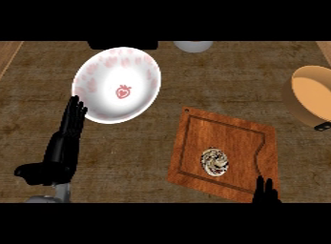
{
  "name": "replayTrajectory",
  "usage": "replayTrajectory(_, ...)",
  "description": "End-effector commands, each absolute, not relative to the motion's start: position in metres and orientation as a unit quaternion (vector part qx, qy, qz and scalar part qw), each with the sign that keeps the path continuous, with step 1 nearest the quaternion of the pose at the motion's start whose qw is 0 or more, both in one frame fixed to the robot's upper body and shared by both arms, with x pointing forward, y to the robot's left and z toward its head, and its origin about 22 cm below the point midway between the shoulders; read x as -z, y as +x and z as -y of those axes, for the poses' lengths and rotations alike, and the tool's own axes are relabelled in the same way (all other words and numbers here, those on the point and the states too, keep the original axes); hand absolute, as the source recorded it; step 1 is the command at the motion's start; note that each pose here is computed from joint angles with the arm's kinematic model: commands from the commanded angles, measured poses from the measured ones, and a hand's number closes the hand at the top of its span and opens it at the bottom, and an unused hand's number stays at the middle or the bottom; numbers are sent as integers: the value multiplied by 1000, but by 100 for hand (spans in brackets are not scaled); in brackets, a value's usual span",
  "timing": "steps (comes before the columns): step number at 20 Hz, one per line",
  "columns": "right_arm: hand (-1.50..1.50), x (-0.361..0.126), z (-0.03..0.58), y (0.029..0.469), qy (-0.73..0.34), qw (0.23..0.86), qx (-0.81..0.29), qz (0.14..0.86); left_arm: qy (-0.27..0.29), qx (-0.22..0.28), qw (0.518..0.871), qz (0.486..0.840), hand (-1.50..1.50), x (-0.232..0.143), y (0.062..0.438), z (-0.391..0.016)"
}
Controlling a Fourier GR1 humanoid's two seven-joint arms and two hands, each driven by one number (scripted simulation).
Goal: Pick the cupcake from the cutting board and place it in the pot
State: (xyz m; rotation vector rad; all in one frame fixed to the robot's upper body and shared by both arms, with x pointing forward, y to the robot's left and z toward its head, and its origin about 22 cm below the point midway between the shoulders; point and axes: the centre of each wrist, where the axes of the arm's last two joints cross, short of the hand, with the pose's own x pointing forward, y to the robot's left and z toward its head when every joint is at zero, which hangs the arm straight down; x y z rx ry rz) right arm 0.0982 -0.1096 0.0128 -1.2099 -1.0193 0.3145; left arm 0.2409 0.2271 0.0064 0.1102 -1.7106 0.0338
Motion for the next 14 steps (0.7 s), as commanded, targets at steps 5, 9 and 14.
replayTrajectory(5, -150, -18, 65, 132, -547, 708, -135, 426, 46, -13, 659, 750, 0, -3, 249, -223)
replayTrajectory(9, -150, -1, 75, 164, -557, 704, -138, 417, 46, -25, 659, 750, 0, 7, 240, -208)
replayTrajectory(14, -150, 22, 75, 163, -554, 712, -134, 409, 47, -13, 655, 754, 0, -9, 238, -226)
